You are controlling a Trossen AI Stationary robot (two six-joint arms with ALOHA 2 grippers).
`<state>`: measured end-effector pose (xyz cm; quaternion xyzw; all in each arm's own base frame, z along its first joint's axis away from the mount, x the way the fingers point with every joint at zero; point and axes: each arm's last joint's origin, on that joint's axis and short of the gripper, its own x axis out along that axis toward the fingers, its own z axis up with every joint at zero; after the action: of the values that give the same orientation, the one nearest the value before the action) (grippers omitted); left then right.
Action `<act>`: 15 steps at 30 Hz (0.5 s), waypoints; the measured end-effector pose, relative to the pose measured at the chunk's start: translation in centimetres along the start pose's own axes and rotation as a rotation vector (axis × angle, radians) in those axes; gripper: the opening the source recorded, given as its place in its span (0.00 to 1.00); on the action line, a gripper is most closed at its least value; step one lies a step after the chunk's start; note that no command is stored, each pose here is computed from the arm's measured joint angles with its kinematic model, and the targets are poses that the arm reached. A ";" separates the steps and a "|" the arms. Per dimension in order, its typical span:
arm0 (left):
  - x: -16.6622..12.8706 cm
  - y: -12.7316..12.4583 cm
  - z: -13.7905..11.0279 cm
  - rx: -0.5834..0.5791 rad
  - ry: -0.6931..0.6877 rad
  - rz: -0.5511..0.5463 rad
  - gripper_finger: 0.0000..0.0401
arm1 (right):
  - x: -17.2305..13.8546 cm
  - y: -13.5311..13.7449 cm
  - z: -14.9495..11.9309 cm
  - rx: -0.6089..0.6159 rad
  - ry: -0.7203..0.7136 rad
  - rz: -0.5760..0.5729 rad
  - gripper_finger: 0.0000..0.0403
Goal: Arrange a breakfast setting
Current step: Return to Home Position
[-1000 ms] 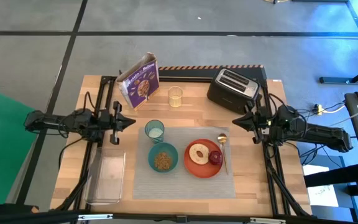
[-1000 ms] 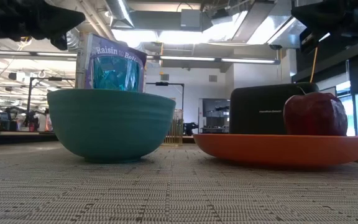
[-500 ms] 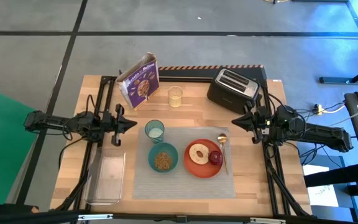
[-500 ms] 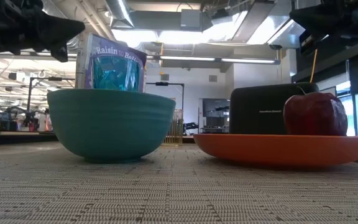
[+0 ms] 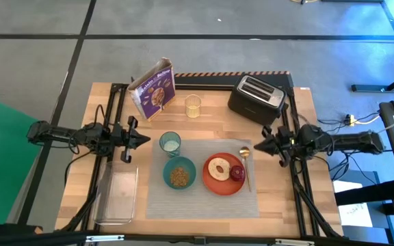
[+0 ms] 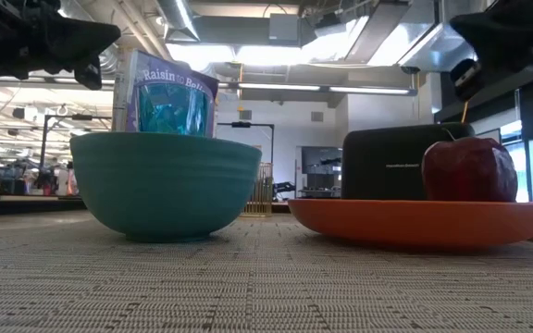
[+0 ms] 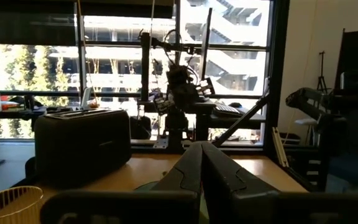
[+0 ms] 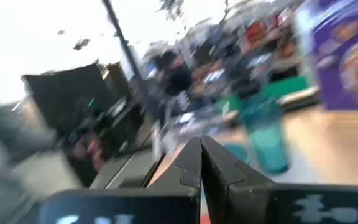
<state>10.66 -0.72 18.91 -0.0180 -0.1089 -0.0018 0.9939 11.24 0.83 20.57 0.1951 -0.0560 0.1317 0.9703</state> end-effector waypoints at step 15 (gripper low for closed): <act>-0.2 0.1 0.1 0.052 -0.008 0.030 0.00 | -2.2 0.6 -0.5 -0.082 0.001 -0.040 0.00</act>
<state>10.39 -0.62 18.96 0.0060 -0.1124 0.0159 0.9935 8.95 1.05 20.01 0.1564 -0.0567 0.1098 0.9799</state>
